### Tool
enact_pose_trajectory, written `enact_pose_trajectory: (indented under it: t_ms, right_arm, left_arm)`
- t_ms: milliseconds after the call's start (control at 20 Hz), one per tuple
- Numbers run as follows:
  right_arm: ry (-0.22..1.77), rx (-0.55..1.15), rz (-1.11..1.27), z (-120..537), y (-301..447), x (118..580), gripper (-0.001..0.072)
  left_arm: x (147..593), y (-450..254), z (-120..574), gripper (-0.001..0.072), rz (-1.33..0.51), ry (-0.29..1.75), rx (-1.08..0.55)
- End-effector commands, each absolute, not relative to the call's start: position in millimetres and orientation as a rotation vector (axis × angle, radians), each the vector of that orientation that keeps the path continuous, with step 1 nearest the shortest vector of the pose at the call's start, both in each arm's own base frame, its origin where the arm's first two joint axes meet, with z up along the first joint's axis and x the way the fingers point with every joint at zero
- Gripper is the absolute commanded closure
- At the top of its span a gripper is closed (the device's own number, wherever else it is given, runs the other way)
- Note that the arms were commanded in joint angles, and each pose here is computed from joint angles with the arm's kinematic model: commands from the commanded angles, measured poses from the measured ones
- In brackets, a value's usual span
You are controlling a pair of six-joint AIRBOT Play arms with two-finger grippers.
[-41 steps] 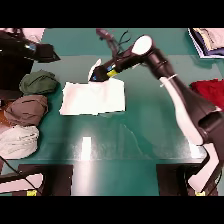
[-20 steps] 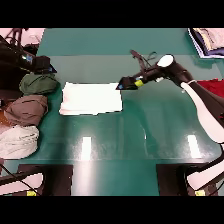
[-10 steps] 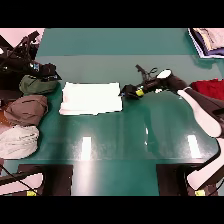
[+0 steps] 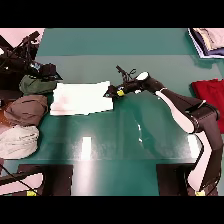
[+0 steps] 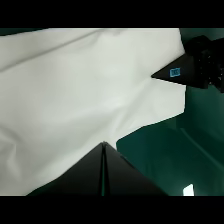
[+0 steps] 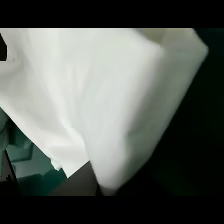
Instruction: Fold the shirts.
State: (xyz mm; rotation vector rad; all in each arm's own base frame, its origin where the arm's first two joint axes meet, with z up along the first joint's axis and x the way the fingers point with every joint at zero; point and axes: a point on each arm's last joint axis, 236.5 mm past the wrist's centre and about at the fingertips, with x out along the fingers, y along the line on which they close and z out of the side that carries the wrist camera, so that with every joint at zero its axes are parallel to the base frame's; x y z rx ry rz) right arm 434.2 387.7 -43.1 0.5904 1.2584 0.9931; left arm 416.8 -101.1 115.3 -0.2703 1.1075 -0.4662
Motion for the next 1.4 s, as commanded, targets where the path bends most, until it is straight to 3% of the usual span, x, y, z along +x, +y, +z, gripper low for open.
enact_pose_trajectory:
  t_ms: [0,250,400,750,1150,1350]
  right_arm:
    - [1.154,0.546,1.033,0,377,450,0.0698]
    - [1.061,0.322,0.737,62,216,493,0.0698]
    - [1.031,0.289,0.488,91,88,501,0.0698]
    - [0.926,0.533,0.023,110,-141,477,0.0698]
    - [0.669,0.744,-0.084,151,-230,465,0.0698]
    - [0.556,0.660,-0.102,195,-238,457,0.0698]
  left_arm:
    - [411,-103,114,0.0679,-0.480,1.132,-0.269]
    - [409,-122,126,0.0680,-0.547,1.111,-0.344]
    - [415,-145,137,0.0680,-0.592,1.058,-0.367]
    - [413,-235,154,0.0680,-0.721,0.936,-0.289]
    - [402,-265,158,0.0679,-0.774,0.916,-0.265]
    - [402,-265,158,0.0680,-0.774,0.916,-0.264]
